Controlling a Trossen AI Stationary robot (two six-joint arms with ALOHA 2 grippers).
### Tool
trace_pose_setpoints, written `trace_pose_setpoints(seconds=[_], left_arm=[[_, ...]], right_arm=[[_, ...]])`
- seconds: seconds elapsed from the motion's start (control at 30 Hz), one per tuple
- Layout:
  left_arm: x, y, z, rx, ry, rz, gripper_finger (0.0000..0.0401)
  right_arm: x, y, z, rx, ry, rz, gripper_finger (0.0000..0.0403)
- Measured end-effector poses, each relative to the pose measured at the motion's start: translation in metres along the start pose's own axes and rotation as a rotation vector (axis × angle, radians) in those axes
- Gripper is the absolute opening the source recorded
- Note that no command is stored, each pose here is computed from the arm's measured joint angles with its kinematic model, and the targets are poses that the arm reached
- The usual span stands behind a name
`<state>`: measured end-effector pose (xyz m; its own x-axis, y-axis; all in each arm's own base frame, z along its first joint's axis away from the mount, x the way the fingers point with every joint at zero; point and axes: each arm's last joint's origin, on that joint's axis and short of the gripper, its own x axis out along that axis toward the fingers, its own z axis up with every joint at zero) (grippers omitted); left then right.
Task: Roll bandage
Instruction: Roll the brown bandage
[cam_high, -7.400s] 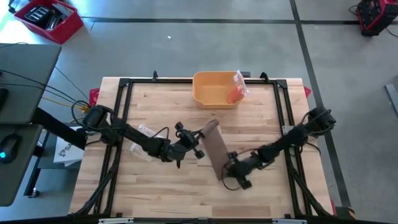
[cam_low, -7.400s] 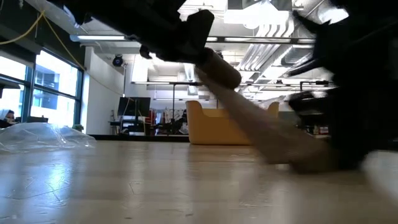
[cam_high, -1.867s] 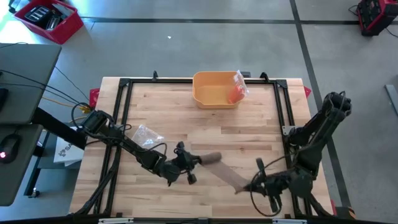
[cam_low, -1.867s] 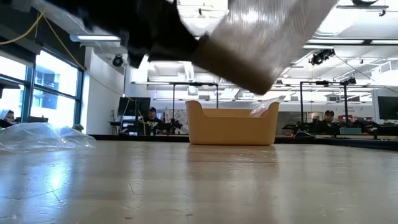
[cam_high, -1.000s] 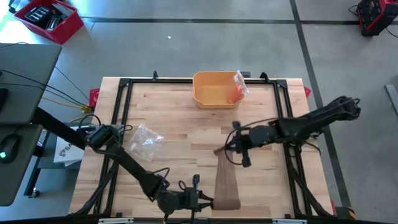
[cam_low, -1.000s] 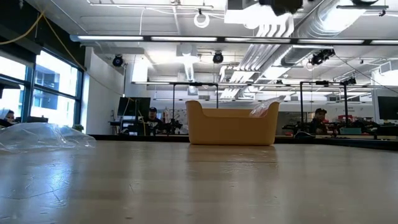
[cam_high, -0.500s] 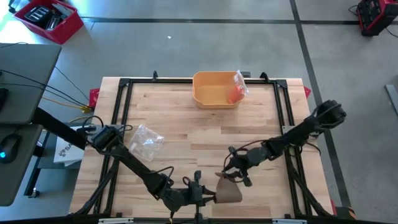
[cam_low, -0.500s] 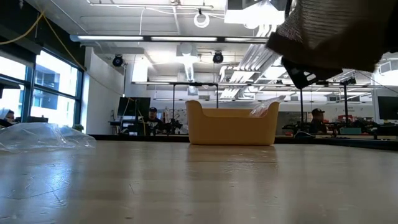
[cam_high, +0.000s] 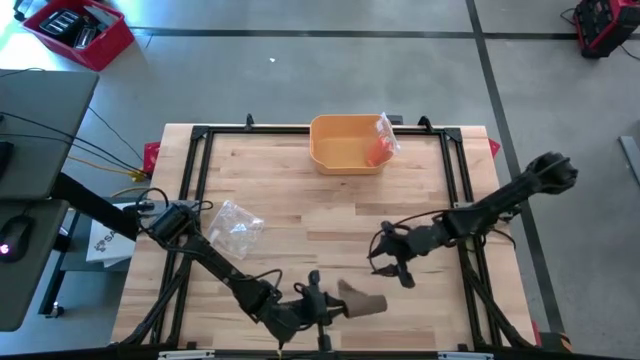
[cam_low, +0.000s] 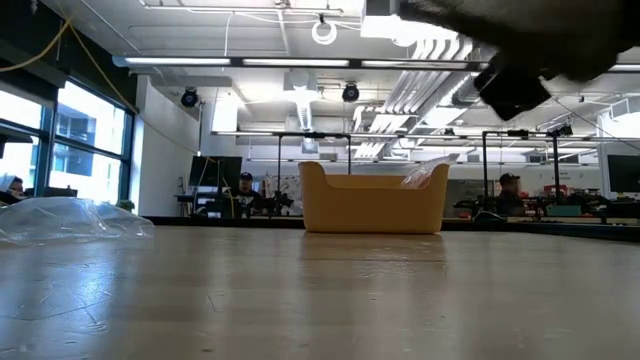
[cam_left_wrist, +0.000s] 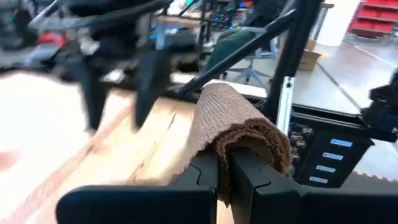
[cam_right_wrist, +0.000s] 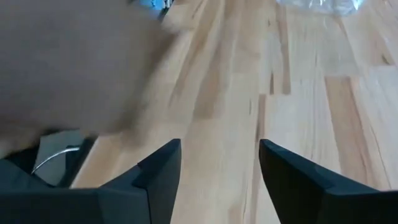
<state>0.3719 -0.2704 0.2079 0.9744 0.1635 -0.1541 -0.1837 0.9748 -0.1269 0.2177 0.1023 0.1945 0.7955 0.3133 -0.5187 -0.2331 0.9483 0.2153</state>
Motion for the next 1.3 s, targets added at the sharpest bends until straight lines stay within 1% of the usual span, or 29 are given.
trace_pose_setpoints(seconds=[0.1, 0.23, 0.33, 0.4, 0.5, 0.6, 0.7, 0.83, 0.9, 1.0, 1.17, 1.23, 1.3], left_arm=[[0.002, 0.003, -0.012, -0.054, 0.031, 0.064, 0.0003], [0.019, 0.015, -0.033, -0.171, 0.081, 0.113, 0.0003], [0.033, 0.024, -0.043, -0.287, 0.116, 0.092, 0.0003], [0.039, 0.031, -0.047, -0.343, 0.134, 0.112, 0.0003], [0.049, 0.049, -0.054, -0.334, 0.198, 0.189, 0.0003], [0.062, 0.074, -0.061, -0.303, 0.263, 0.282, 0.0003], [0.077, 0.098, -0.064, -0.313, 0.3, 0.337, 0.0003], [0.084, 0.124, -0.072, -0.355, 0.31, 0.344, 0.0003], [0.084, 0.134, -0.076, -0.374, 0.292, 0.343, 0.0003], [0.081, 0.143, -0.083, -0.421, 0.259, 0.316, 0.0003], [0.076, 0.15, -0.092, -0.476, 0.224, 0.292, 0.0003], [0.075, 0.151, -0.093, -0.482, 0.224, 0.29, 0.0003], [0.075, 0.151, -0.094, -0.485, 0.225, 0.29, 0.0003]], right_arm=[[-0.012, 0.013, -0.007, -0.006, 0.033, -0.05, 0.0204], [-0.023, 0.029, -0.023, 0.007, 0.115, -0.094, 0.0204], [-0.027, 0.041, -0.035, 0.018, 0.178, -0.076, 0.0204], [-0.029, 0.05, -0.039, 0.013, 0.191, -0.042, 0.0204], [-0.031, 0.058, -0.04, -0.013, 0.18, 0.009, 0.0204], [-0.029, 0.06, -0.041, -0.048, 0.166, 0.004, 0.0204], [-0.018, 0.057, -0.042, -0.094, 0.167, -0.019, 0.0204], [0.005, 0.053, -0.041, -0.129, 0.114, -0.039, 0.0204], [0.018, 0.048, -0.041, -0.139, 0.081, -0.093, 0.0204], [0.036, 0.036, -0.044, -0.159, 0.066, -0.163, 0.0204], [0.061, 0.01, -0.051, -0.193, 0.106, -0.248, 0.0204], [0.068, 0.001, -0.055, -0.209, 0.133, -0.254, 0.0204], [0.074, -0.004, -0.058, -0.231, 0.149, -0.225, 0.02]])
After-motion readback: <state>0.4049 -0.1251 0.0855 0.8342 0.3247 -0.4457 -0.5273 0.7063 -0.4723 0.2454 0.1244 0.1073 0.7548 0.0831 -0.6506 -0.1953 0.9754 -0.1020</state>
